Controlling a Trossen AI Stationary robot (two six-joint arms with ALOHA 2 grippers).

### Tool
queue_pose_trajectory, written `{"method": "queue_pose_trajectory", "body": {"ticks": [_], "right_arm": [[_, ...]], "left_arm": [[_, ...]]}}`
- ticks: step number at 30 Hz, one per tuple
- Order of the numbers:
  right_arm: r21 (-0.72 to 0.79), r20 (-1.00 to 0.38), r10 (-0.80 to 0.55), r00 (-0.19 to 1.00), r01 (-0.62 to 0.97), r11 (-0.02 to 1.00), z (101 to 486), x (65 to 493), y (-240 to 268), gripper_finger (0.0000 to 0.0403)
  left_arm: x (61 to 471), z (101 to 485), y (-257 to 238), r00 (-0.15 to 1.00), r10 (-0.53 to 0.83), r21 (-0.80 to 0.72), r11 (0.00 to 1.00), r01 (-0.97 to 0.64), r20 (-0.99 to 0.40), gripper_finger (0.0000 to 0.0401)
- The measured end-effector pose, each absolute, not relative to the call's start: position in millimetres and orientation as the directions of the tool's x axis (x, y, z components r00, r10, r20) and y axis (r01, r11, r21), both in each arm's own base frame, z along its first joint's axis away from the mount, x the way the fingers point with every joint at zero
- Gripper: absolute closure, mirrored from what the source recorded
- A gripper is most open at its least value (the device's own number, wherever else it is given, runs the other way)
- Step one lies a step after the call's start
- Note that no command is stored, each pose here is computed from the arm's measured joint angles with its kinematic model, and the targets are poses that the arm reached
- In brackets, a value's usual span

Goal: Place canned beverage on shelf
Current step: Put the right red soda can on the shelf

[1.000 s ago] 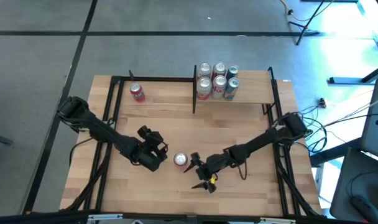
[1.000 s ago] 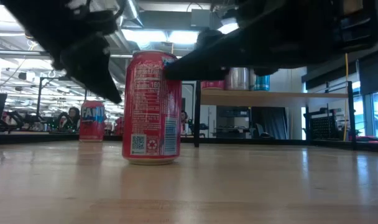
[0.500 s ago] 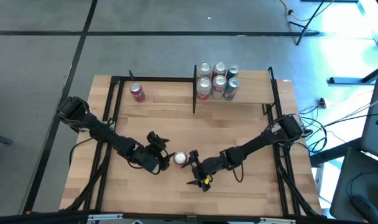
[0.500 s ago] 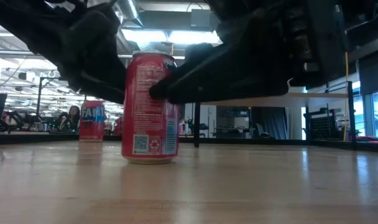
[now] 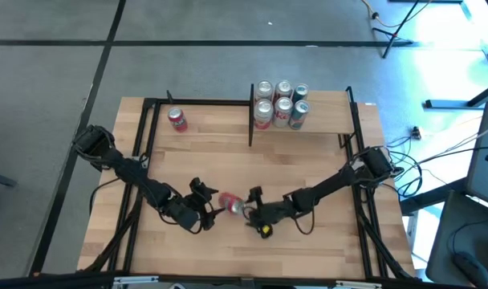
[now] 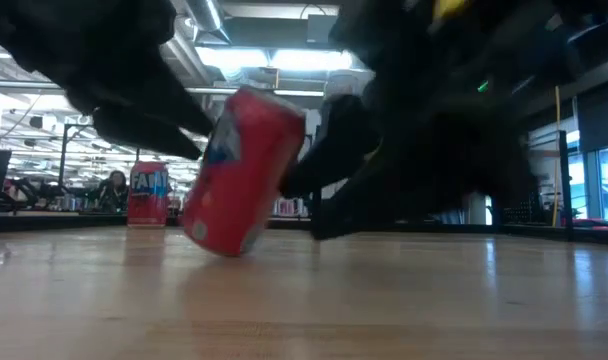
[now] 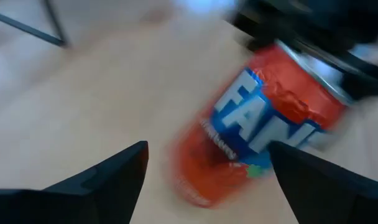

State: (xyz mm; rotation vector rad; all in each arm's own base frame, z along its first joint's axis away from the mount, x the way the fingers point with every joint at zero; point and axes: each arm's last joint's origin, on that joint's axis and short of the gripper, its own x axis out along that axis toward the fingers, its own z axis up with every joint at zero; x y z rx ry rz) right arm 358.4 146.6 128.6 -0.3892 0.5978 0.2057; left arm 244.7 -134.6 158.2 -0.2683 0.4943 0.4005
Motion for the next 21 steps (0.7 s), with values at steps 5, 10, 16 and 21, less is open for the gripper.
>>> {"method": "queue_pose_trajectory", "body": {"ticks": [5,10,16,21], "right_arm": [[-0.344,-0.548,-0.012,0.836,-0.213,0.915,140,359,142,0.0052],[-0.316,-0.545,0.030,0.838,-0.238,0.918,139,359,144,0.0052],[-0.329,-0.556,0.004,0.831,-0.224,0.917,138,358,143,0.0052],[-0.327,-0.559,0.010,0.829,-0.231,0.916,138,358,143,0.0052]], "left_arm": [[243,157,-139,0.809,0.287,-0.152,0.897,-0.414,-0.513,0.0064],[244,157,-136,0.804,0.299,-0.146,0.893,-0.426,-0.514,0.0064],[243,157,-136,0.802,0.304,-0.104,0.906,-0.410,-0.515,0.0064],[243,154,-139,0.786,0.155,-0.135,0.947,-0.290,-0.598,0.0064]]}}
